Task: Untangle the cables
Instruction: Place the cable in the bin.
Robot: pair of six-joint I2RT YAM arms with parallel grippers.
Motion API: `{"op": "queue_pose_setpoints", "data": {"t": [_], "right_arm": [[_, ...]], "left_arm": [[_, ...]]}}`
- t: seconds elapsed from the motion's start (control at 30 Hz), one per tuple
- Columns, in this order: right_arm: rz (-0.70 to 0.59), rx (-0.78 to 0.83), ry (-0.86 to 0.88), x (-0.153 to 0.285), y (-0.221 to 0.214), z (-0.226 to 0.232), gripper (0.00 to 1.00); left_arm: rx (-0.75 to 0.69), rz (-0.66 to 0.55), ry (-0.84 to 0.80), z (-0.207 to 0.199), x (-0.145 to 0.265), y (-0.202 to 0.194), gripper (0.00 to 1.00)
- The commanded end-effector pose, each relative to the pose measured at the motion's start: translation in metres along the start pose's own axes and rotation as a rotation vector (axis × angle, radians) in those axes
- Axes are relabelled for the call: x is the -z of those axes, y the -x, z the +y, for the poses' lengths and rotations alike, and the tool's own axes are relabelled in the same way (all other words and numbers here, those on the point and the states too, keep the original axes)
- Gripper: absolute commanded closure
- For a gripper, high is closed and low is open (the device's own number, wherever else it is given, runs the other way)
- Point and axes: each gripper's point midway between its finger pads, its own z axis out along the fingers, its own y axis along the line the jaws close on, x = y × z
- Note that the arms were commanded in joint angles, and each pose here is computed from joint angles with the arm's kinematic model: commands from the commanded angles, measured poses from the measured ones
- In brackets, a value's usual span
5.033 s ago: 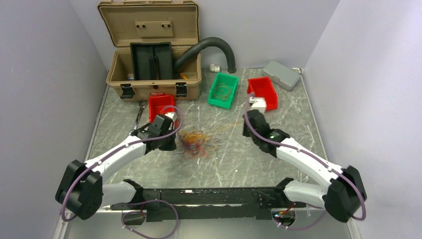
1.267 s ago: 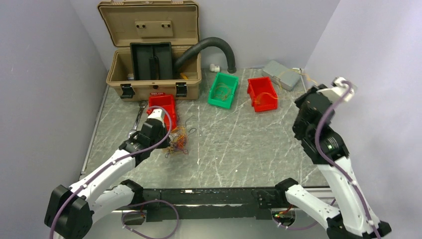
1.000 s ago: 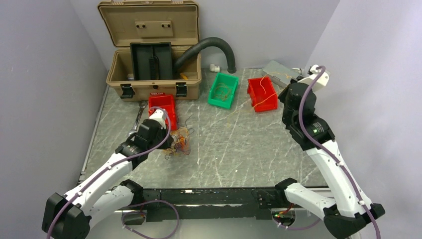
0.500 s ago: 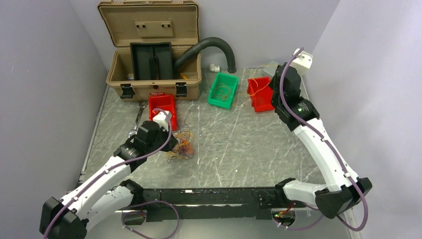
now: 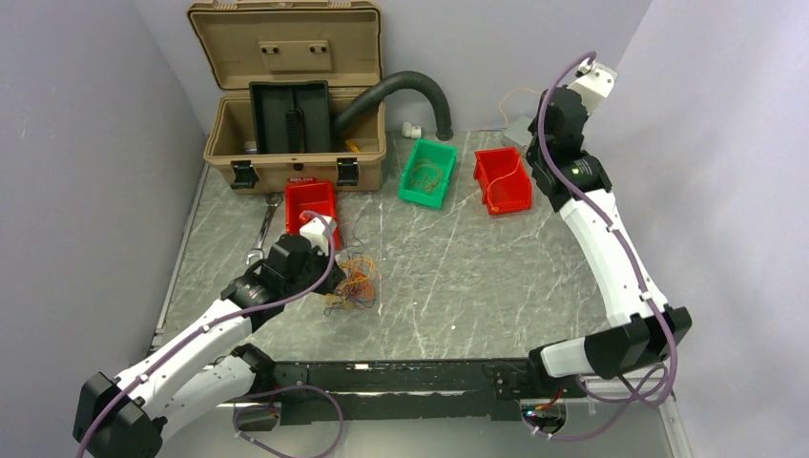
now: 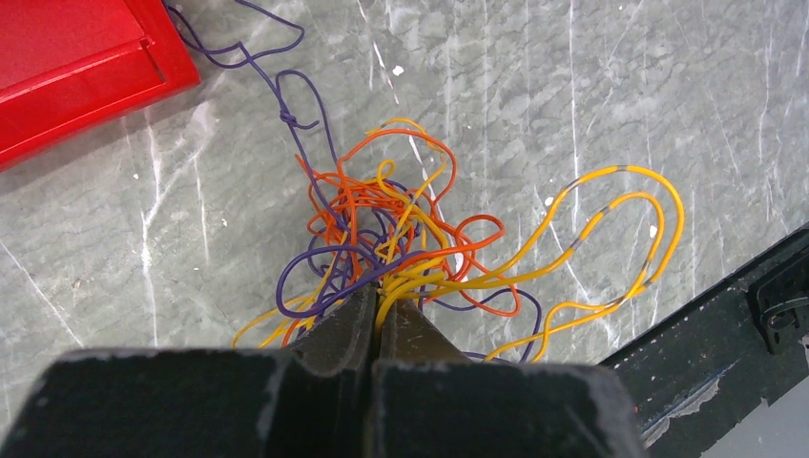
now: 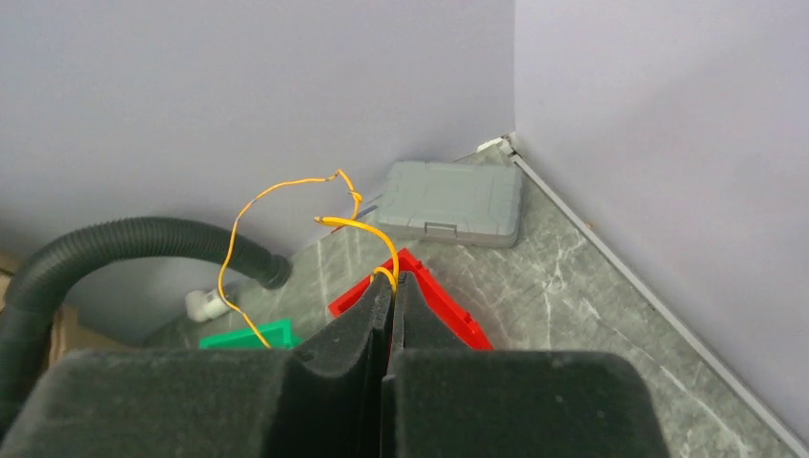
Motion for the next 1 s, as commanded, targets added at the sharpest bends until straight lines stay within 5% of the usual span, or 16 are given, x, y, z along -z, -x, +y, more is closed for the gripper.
{"op": "queue_pose_setpoints", "data": {"t": [0.0,0.5,0.97], "right_arm": [[-0.039,-0.016,-0.026,-0.018,0.018,-0.001,1.00],[-0.048,0.056,-0.174,-0.072,0.004,-0.025,1.00],[0.235,0.175,-0.131,-0.091,-0.148,-0.035,1.00]], "left_arm": [[-0.027,-0.040,-0.019,-0.008,0.004,0.016,1.00],[-0.059,-0.012,-0.030,-0.012,0.001,0.017,1.00],[-0.064,0.016,-0.020,-0.012,-0.014,0.017,1.00]]}}
